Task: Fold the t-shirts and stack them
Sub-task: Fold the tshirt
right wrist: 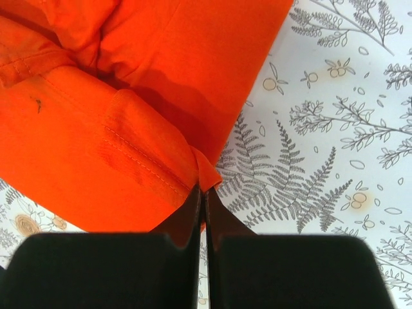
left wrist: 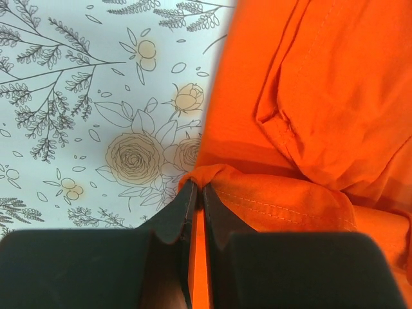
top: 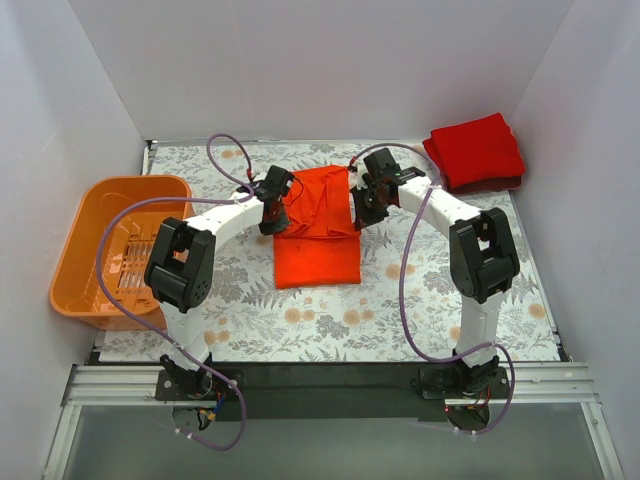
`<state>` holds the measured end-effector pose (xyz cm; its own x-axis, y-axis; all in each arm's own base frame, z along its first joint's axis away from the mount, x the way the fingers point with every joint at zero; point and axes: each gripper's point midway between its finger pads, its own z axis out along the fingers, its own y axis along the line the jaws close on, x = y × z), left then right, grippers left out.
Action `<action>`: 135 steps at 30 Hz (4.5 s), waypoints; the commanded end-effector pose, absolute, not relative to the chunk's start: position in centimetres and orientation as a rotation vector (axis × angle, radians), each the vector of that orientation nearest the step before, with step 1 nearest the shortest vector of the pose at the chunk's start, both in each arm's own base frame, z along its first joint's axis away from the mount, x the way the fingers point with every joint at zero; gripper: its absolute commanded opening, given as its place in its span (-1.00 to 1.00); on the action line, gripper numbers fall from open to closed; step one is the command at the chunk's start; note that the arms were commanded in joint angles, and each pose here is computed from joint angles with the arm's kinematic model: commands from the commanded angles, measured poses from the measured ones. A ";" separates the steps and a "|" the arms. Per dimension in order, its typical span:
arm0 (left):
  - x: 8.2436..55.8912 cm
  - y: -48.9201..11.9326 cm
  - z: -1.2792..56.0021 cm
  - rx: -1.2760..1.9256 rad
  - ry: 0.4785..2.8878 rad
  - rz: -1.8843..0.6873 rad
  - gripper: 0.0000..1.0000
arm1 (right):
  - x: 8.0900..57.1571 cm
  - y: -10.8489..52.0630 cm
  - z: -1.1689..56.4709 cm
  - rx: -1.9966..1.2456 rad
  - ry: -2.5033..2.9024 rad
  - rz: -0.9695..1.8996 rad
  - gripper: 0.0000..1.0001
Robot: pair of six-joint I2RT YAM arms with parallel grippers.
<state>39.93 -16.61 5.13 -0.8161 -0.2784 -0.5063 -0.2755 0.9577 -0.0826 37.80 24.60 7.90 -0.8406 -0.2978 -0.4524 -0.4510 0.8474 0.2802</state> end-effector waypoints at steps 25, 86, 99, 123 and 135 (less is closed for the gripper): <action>35.1 -20.7 12.7 -0.391 2.433 -0.231 0.11 | 35.2 28.8 11.8 -0.537 2.349 0.694 -0.37; 22.0 -16.1 8.9 -0.558 2.530 -0.193 -0.06 | 38.4 45.5 7.9 -0.693 2.104 1.443 -0.40; 22.6 -17.7 9.2 -0.535 2.530 -0.345 -0.13 | 39.3 36.5 10.4 -0.430 2.190 1.439 -0.34; 19.1 -15.1 1.5 -0.746 2.835 -0.349 -0.55 | 22.6 24.4 1.3 -0.128 2.551 1.518 -0.33; 20.7 -14.5 7.4 -0.666 2.713 -0.351 -0.07 | 23.5 22.1 5.9 -0.316 2.602 0.931 0.00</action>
